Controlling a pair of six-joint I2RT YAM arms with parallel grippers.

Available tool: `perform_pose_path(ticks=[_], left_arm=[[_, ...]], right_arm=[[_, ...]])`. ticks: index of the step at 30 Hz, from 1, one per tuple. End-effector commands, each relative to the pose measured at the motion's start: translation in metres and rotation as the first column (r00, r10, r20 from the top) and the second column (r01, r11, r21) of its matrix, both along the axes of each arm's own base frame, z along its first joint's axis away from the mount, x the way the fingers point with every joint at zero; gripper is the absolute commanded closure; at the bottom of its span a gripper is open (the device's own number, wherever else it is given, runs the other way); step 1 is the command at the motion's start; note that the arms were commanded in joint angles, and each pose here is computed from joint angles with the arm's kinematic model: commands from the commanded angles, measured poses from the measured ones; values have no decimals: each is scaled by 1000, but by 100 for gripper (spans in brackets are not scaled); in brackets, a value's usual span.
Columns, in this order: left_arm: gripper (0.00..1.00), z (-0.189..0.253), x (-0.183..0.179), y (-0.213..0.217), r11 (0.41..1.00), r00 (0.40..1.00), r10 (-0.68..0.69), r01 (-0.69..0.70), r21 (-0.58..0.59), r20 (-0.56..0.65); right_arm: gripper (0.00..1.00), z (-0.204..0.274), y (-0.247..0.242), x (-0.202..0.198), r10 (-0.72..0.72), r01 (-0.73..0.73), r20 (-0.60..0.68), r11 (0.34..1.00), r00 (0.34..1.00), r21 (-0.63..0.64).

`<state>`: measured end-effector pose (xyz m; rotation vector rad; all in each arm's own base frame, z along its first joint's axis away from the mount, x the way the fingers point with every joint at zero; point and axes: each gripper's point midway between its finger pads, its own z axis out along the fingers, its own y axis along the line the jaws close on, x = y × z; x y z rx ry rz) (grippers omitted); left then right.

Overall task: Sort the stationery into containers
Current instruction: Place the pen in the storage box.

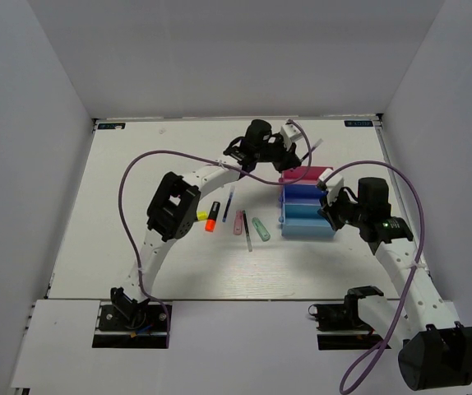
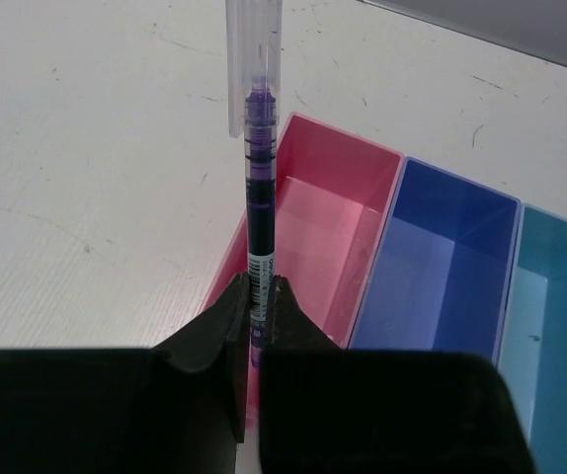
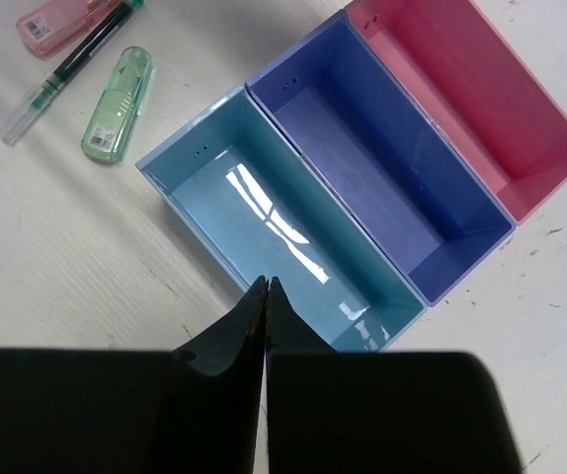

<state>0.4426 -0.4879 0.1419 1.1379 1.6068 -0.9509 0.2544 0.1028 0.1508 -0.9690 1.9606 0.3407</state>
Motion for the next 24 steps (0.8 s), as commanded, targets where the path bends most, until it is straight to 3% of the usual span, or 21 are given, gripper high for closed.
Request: perform_pose_path(ticks=[1,19,24], left_arm=[[99,47,6,-16,996,996,-1,9,-94,90],[95,-2,3,-10,999,999,40,-41,18,27],[89,-9,3,-6,998,999,49,-50,37,23]], right_arm=[[100,17,0,8,4,-4,71,1000,997,-2],[100,22,-1,6,-13,13,81,1000,997,1],[91,24,-2,7,-17,17,82,1000,997,3]])
